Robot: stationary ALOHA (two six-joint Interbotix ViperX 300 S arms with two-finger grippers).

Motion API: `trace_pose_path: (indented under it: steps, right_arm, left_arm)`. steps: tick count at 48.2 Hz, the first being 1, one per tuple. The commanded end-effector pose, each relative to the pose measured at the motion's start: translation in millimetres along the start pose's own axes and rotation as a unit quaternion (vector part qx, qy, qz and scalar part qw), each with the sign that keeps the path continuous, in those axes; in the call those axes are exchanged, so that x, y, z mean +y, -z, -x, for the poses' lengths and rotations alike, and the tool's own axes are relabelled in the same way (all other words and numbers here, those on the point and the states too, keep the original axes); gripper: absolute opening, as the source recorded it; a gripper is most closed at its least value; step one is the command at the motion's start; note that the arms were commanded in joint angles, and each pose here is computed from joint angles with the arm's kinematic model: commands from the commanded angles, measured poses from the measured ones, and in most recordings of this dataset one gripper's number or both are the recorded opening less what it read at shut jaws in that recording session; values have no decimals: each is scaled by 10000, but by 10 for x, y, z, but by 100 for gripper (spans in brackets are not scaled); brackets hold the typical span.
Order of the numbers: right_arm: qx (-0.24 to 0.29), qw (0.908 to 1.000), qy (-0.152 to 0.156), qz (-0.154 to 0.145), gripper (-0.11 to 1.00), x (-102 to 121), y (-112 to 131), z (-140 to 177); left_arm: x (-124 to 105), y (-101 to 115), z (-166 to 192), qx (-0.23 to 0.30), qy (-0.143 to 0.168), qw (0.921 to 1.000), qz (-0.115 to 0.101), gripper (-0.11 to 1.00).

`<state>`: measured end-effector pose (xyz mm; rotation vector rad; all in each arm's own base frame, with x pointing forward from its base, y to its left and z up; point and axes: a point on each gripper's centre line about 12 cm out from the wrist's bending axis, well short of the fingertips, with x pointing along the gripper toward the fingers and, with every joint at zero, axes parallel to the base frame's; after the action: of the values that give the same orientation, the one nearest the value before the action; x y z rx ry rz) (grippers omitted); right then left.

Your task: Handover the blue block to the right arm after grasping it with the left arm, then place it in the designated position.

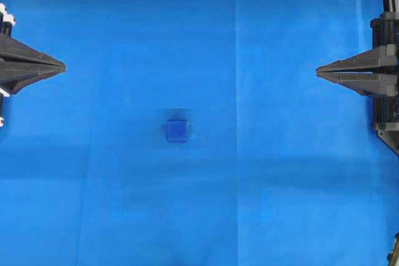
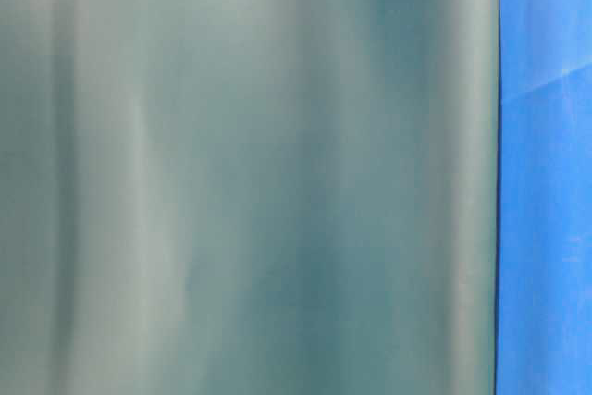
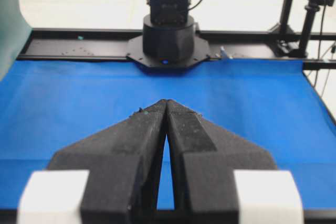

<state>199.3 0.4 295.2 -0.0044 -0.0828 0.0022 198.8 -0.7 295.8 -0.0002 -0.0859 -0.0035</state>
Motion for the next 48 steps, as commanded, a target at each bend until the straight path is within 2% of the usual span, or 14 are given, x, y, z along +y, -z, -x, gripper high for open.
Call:
trace_pose_path:
  steps: [1, 7, 28, 31, 33, 38, 44, 48]
  right_arm:
    - [-100, 9999, -16, -47, 0, 7, -83, -22]
    - [23, 10000, -17, -47, -6, 7, -98, -43]
    - [138, 9999, -20, -40, -5, 8, -93, -49]
    - [146, 9999, -16, -70, -2, 7, -90, -51]
    - [169, 9998, -15, -85, 4, 7, -83, -54]
    - [169, 9998, -10, -123, 25, 6, -86, -57]
    - [161, 9997, -10, -169, 64, 6, -89, -55]
    - [161, 9997, -10, -169, 86, 6, -89, -55]
  left_arm:
    - [-1, -86, 6, -153, 4, 9999, -15, 0]
    - [-2, -98, 20, -169, 6, 9999, -22, 0]
    - [-2, -92, 18, -146, 6, 9999, -22, 0]
    - [-5, -93, 18, -153, 14, 9999, -14, 1]
    - [-5, -97, 18, -169, 14, 9999, -6, 5]
    - [-11, -97, 18, -169, 30, 9999, 11, 32]
    - [-47, -97, 18, -169, 121, 9998, 28, 71]
    - [-53, -90, 18, -138, 137, 9998, 44, 88]
